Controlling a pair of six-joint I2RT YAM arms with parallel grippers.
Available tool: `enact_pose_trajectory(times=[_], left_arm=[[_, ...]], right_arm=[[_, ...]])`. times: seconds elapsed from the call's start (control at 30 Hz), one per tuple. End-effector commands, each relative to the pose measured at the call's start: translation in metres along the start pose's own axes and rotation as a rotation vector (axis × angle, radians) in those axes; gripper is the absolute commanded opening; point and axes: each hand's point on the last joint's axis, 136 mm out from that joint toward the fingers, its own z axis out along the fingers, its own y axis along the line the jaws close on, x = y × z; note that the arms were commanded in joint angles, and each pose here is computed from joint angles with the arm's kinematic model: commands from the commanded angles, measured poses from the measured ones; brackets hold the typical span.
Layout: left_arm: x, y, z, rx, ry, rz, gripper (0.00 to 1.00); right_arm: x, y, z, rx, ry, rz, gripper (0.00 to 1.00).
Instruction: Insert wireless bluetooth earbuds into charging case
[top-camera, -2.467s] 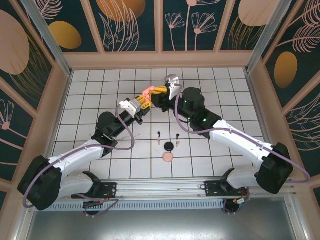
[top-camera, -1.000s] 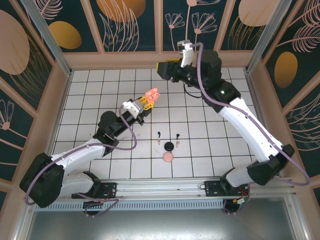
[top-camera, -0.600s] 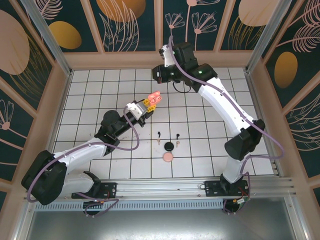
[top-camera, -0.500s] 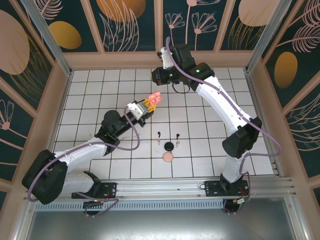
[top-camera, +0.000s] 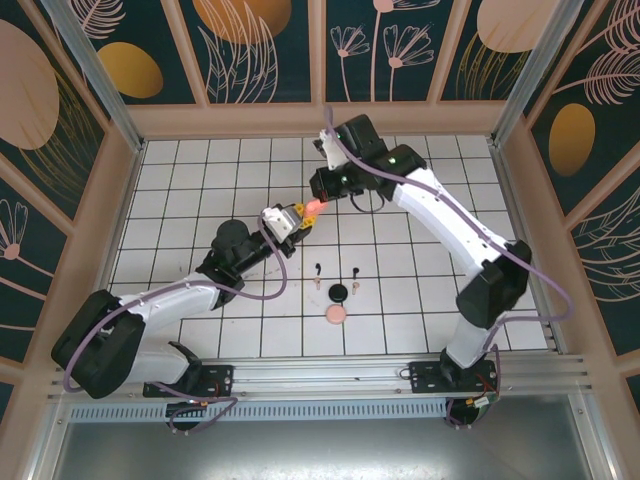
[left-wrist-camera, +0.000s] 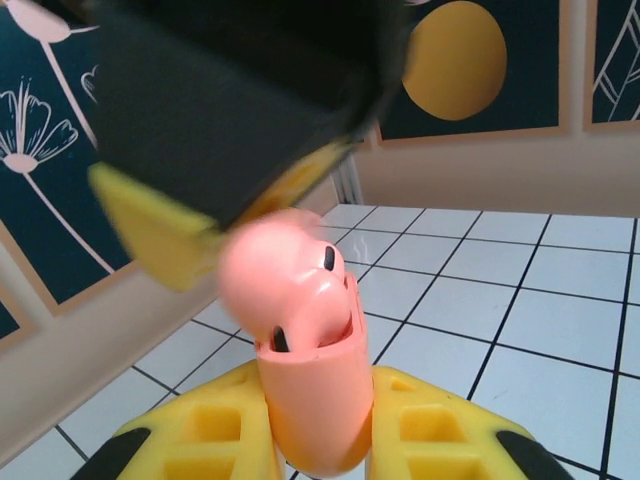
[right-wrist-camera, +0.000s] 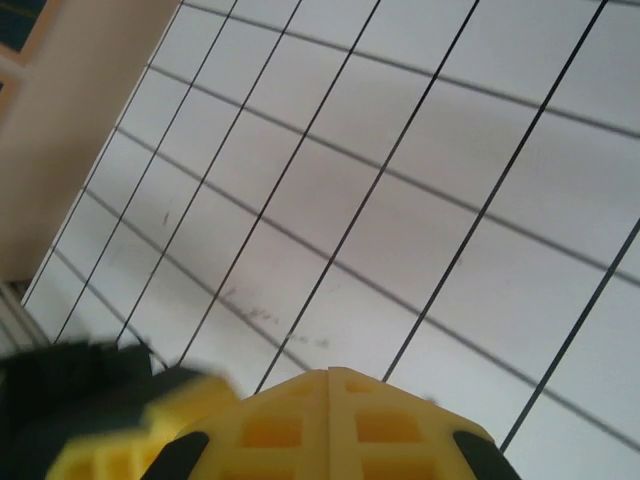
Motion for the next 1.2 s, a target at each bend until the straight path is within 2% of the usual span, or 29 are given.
enact_pose_trajectory(times=[0.0, 0.1, 0.2, 0.27, 0.37, 0.5, 0.6, 0.83, 0.97, 1.17], left_arm=[[-0.038, 0.017, 0.003, -0.064, -0.120, 0.006, 0.00], [-0.038, 0.017, 0.004, -0.063, -0.121, -0.005, 0.00], [-0.031, 0.017, 0.006, -0.064, -0.102, -0.035, 0.00], [-0.024, 0.020, 0.008, -0.076, -0.083, -0.067, 0.00], [-0.003, 0.022, 0.017, -0.088, -0.010, -0.138, 0.00], [0.022, 0.020, 0.028, -0.079, 0.060, -0.250, 0.00], [0.041, 0.017, 0.037, -0.067, 0.107, -0.346, 0.00], [0.096, 0.015, 0.071, 0.020, 0.306, -0.646, 0.00], [0.127, 0.018, 0.083, 0.076, 0.371, -0.829, 0.00], [0.160, 0.016, 0.096, 0.137, 0.466, -0.975, 0.00]], right_arm=[[0.023, 0.022, -0.024, -0.060, -0.009, 0.007, 0.00], [0.023, 0.011, -0.039, -0.012, -0.090, 0.060, 0.00], [0.009, -0.009, -0.069, 0.031, -0.244, 0.163, 0.03], [0.003, -0.024, -0.088, 0.042, -0.346, 0.228, 0.10], [0.008, -0.038, -0.098, 0.053, -0.412, 0.288, 0.22], [0.026, -0.052, -0.086, 0.077, -0.399, 0.341, 0.28], [0.041, -0.066, -0.073, 0.114, -0.389, 0.384, 0.29], [0.074, -0.096, -0.046, 0.189, -0.358, 0.472, 0.41], [0.084, -0.105, -0.039, 0.218, -0.345, 0.495, 0.43], [0.089, -0.109, -0.034, 0.232, -0.343, 0.506, 0.43]])
